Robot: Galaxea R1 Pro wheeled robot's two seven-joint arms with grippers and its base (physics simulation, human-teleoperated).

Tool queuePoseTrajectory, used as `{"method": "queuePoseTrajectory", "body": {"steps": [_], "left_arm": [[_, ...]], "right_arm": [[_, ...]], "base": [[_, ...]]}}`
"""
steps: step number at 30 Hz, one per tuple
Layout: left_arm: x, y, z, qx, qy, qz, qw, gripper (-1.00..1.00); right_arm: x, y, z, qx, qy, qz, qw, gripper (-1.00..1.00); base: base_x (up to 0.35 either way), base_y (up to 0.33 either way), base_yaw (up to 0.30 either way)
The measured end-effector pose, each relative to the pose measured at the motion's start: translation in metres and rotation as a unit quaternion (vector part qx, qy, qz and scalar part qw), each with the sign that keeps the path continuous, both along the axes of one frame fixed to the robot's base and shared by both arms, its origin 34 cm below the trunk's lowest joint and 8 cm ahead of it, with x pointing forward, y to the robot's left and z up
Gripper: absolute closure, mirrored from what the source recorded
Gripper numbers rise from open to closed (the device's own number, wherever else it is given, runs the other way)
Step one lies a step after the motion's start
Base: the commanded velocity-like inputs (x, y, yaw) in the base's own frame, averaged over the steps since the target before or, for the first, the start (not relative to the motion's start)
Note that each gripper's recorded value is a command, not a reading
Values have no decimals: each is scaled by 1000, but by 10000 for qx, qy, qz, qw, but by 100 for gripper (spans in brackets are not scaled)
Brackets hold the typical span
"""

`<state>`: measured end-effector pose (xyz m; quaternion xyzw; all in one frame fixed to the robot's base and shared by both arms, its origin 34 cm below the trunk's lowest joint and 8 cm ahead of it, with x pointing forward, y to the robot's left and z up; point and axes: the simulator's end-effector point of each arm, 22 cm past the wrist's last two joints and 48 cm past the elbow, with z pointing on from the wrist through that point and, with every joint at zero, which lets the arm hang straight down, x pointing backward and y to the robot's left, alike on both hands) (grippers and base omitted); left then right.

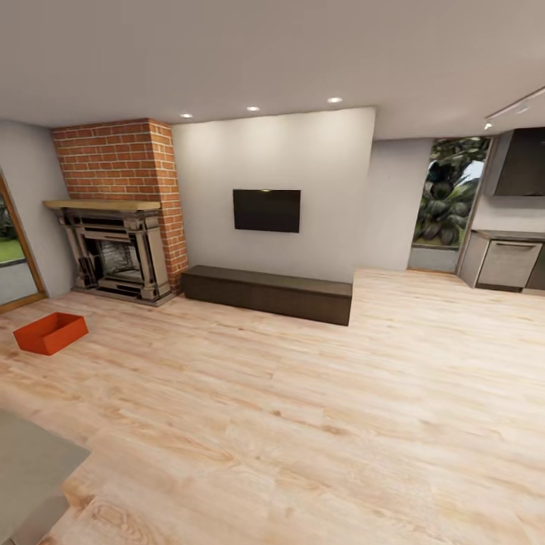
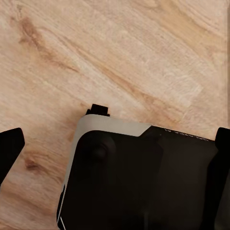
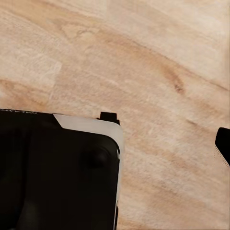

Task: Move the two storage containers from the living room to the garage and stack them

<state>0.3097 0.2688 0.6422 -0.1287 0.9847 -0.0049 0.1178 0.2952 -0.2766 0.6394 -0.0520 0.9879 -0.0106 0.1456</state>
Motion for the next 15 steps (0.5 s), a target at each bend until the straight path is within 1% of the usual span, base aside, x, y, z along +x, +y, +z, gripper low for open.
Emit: {"method": "queuePoseTrajectory", "body": {"steps": [9, 15], "left_arm": [[0, 0, 0, 0, 0, 0, 10000, -100], [0, 0, 0, 0, 0, 0, 10000, -100]], "right_arm": [[1, 1, 0, 6, -10, -10, 10000, -100], [2, 8, 0, 62, -37, -50, 10000, -100]], "base": [[323, 0, 0], [323, 0, 0]]}}
